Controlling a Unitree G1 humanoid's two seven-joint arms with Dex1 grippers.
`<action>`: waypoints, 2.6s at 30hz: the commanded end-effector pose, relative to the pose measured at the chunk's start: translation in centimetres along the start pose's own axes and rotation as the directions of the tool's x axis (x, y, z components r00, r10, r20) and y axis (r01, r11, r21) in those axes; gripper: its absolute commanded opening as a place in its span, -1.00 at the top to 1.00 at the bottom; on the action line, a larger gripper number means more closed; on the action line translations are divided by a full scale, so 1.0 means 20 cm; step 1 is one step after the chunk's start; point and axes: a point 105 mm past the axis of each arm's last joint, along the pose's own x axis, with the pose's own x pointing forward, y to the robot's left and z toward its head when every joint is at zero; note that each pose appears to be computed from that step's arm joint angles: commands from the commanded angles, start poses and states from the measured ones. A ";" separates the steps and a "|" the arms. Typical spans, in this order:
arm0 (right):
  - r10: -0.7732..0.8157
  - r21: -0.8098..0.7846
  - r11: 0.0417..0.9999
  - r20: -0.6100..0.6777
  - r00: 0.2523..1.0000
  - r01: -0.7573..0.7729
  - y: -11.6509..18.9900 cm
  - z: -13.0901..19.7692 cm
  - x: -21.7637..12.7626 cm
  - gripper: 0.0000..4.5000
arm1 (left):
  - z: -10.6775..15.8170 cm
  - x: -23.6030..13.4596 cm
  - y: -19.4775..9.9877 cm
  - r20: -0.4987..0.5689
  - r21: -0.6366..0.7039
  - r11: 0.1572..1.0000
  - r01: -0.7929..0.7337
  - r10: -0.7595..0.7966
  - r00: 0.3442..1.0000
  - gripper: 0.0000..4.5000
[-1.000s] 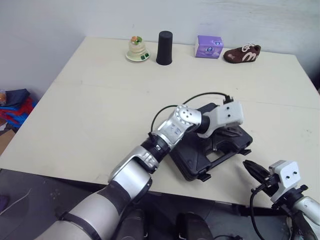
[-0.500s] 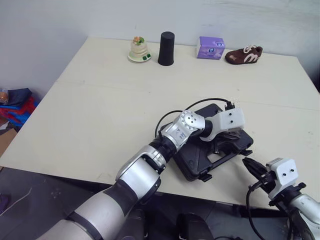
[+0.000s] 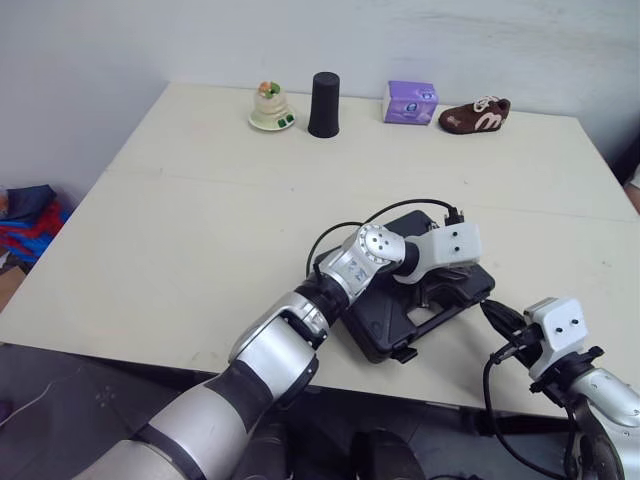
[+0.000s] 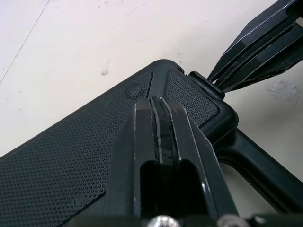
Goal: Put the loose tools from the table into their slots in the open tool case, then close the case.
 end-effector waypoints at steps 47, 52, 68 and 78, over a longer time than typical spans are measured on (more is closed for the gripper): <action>0.558 -0.038 0.830 0.018 0.830 -0.557 0.62 -0.05 -0.08 1.00 | -0.18 -0.61 -0.33 0.151 0.102 0.964 0.246 -0.260 0.954 0.99; 0.559 -0.044 0.829 0.054 0.827 -0.557 0.62 0.00 -0.08 1.00 | -0.35 -0.60 -0.36 0.012 0.042 0.969 0.245 -0.246 0.969 0.99; 0.588 -0.084 0.809 0.131 0.798 -0.582 0.58 0.19 -0.06 1.00 | -0.51 -0.56 -0.46 -0.083 0.019 0.963 0.269 -0.267 0.960 0.99; 0.609 -0.088 0.793 0.106 0.786 -0.602 0.55 0.19 0.00 1.00 | -0.52 -0.55 -0.47 -0.086 -0.003 0.959 0.285 -0.284 0.955 0.99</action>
